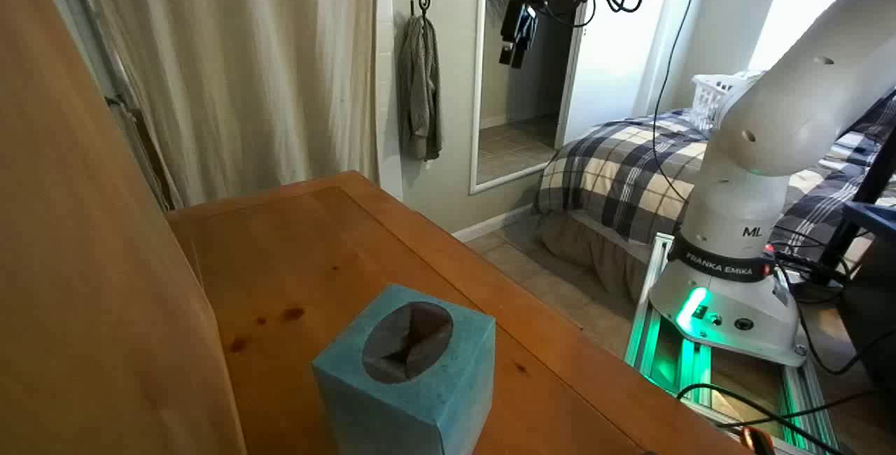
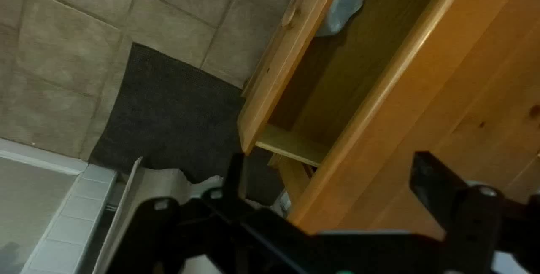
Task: Close the open drawer
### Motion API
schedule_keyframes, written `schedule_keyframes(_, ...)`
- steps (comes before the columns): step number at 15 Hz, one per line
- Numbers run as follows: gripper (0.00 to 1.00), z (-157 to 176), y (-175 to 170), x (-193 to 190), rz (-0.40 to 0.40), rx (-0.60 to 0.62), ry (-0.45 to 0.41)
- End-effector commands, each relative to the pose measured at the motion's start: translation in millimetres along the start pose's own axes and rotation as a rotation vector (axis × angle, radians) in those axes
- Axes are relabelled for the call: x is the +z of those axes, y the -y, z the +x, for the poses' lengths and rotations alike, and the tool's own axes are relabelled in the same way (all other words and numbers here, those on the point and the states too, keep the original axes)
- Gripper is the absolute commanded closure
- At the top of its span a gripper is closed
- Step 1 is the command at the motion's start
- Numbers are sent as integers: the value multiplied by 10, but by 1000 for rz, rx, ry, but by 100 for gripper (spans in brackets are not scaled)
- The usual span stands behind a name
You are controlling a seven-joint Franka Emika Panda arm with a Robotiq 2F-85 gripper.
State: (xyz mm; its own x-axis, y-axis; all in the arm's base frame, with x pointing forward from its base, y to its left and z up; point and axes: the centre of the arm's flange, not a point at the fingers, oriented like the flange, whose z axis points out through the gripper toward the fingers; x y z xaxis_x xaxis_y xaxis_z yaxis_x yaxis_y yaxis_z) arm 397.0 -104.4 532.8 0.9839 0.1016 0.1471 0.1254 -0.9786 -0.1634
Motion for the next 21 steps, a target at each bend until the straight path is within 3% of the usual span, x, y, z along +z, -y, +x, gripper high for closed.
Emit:
schedule_keyframes(1, 0, 0, 0, 0, 0, 0, 0)
schedule_keyframes(9, 0, 0, 0, 0, 0, 0, 0)
schedule_keyframes(11, 0, -29, 191, 145, -73, -106, 21)
schedule_keyframes(17, 0, -292, 604, 887, -159, -401, 127)
schedule_keyframes(21, 0, -488, 707, 1600, -185, -489, 118)
